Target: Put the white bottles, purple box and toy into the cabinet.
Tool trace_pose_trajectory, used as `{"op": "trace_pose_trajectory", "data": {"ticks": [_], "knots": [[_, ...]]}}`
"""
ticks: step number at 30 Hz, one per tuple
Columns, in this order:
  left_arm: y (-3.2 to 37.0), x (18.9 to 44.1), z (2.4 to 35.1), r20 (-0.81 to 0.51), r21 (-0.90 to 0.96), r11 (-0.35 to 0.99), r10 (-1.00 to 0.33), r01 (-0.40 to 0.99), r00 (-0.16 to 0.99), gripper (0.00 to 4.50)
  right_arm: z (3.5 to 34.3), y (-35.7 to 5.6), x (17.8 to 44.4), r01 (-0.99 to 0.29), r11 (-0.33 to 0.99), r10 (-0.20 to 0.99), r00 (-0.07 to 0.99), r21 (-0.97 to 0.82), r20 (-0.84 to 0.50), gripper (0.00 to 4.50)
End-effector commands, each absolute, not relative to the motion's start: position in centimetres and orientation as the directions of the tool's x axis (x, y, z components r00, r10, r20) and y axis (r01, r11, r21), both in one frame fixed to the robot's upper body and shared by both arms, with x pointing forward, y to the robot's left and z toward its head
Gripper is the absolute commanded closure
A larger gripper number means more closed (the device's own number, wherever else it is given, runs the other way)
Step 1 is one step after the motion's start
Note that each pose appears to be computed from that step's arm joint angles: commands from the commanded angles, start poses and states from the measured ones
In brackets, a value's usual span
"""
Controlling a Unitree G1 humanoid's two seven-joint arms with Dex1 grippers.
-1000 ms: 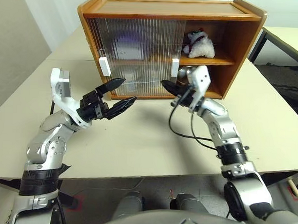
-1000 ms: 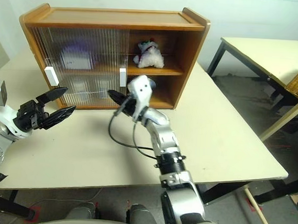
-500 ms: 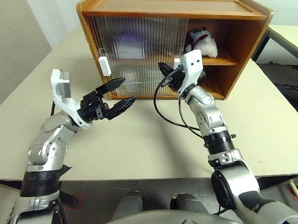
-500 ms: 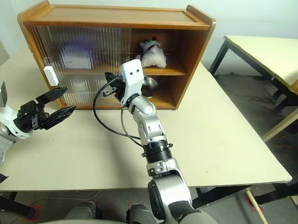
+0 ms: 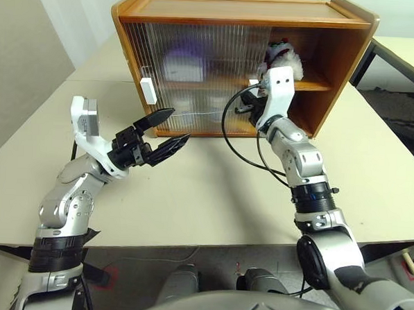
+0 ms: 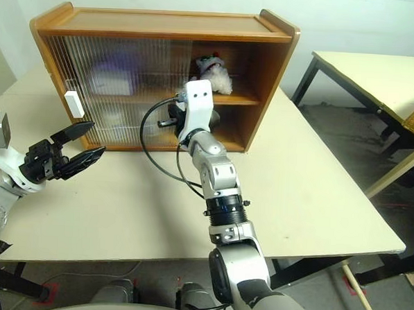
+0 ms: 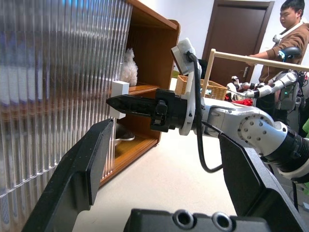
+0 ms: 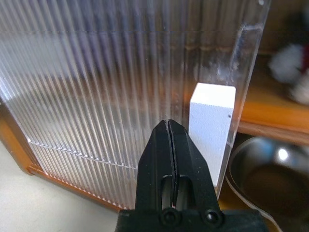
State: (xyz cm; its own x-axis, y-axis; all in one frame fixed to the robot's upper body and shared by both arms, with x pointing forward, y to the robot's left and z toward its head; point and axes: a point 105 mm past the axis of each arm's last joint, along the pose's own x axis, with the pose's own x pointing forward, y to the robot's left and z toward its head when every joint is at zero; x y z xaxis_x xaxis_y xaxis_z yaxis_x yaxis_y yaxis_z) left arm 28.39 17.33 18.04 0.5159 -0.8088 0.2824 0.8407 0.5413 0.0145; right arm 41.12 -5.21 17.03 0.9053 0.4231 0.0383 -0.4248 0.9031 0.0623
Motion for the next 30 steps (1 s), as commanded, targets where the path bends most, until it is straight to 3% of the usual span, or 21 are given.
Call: {"op": "trace_pose_trajectory", "data": {"ticks": [1,15,30], "knots": [[17.2,28.6,17.8,0.271,0.014,0.533,-0.816,0.846,0.510,0.00,17.8,-7.1,41.5,-0.326,0.943,0.324,0.945,0.072,0.031,4.46],[17.0,29.0,17.8,0.273,0.018,0.522,-0.823,0.853,0.498,0.00,18.6,-11.0,42.0,0.010,1.000,-0.010,0.999,-0.009,0.047,4.46],[16.9,29.1,17.9,0.276,0.029,0.516,-0.827,0.856,0.489,0.00,18.3,-15.1,42.3,0.306,0.951,-0.304,0.952,-0.048,0.038,4.46]]}}
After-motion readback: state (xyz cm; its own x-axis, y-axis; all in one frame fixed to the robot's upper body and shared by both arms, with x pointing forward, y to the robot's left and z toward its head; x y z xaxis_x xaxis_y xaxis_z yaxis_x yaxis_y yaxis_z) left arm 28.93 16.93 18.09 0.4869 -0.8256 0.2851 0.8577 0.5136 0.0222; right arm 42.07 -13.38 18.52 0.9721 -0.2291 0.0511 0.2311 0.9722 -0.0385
